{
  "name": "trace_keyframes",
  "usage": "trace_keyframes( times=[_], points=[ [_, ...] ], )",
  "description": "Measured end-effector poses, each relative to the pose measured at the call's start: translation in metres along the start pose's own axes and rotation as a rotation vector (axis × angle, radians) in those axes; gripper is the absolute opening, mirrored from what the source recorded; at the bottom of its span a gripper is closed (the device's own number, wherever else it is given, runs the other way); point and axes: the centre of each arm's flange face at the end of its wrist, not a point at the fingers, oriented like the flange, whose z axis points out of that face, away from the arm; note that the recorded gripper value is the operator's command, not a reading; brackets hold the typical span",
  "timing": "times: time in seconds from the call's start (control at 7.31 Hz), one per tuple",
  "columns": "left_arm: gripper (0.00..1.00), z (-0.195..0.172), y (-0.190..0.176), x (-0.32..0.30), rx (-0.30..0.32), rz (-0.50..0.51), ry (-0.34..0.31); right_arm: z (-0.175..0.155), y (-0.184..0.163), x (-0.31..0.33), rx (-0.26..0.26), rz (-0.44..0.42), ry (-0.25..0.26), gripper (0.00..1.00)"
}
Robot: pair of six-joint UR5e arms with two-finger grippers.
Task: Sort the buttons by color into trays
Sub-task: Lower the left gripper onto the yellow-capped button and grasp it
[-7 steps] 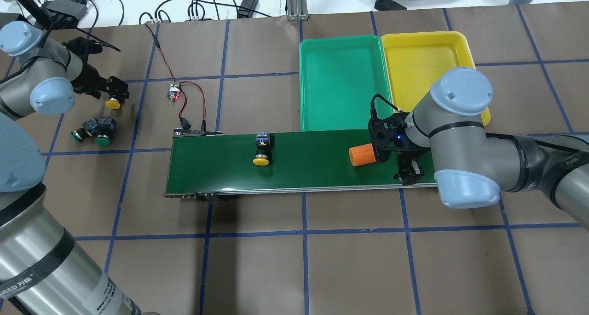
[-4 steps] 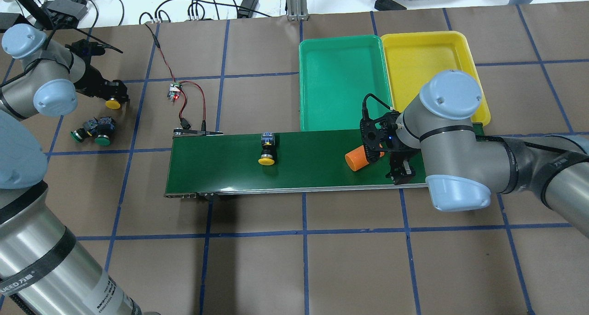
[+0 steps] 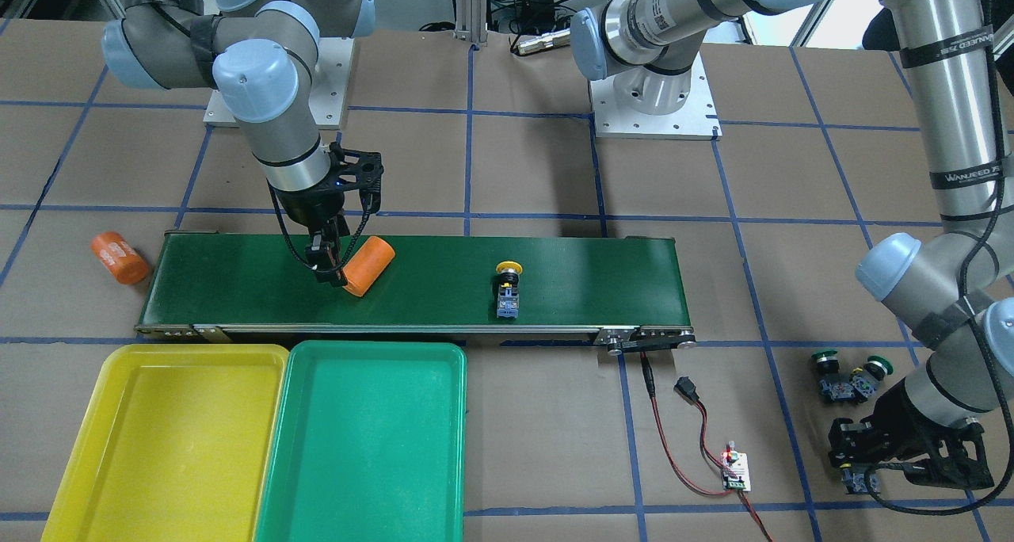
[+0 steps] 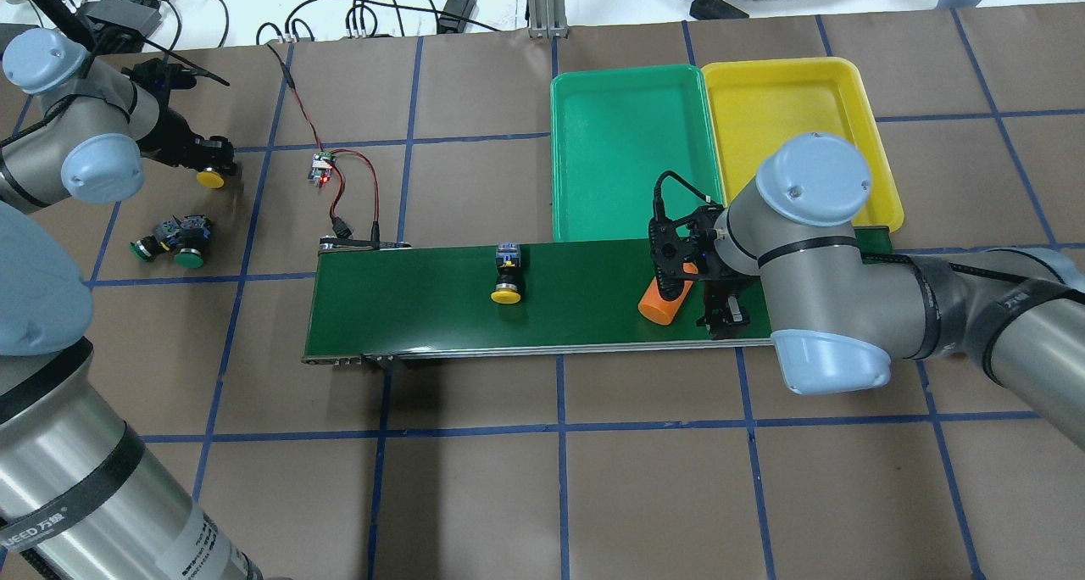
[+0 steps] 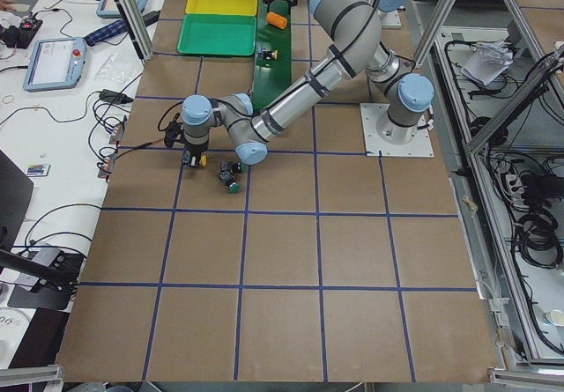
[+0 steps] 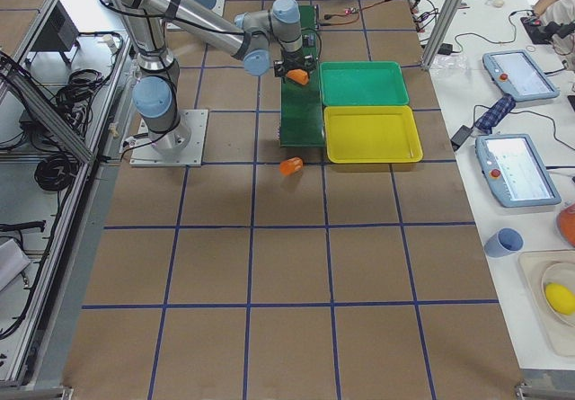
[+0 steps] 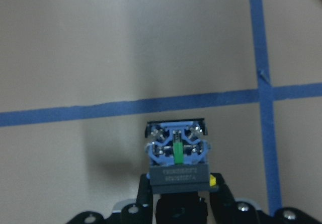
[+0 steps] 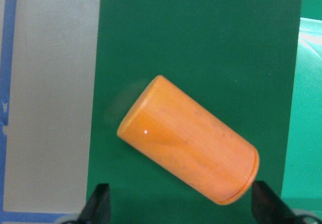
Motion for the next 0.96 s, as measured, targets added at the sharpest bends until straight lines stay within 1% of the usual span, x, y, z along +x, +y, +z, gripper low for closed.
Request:
trace_keyframes(
  times=[0.27, 0.41, 0.68, 0.96],
  points=[
    [0.0, -0.033, -0.001, 0.025, -0.029, -0.008, 0.021, 0.001, -0.009, 0.001, 0.0, 0.009, 0.005, 1.0],
    [0.0, -0.052, 0.004, 0.038, -0.046, -0.019, 0.032, 0.002, -0.01, 0.002, 0.0, 0.009, 0.006, 1.0],
    [0.0, -0.084, 0.036, 0.078, -0.072, -0.048, 0.047, 0.001, -0.014, 0.002, 0.001, 0.004, 0.01, 1.0],
    [0.0, -0.106, 0.08, 0.125, -0.089, -0.064, 0.058, 0.0, -0.018, 0.003, 0.002, -0.003, 0.013, 1.0]
  ],
)
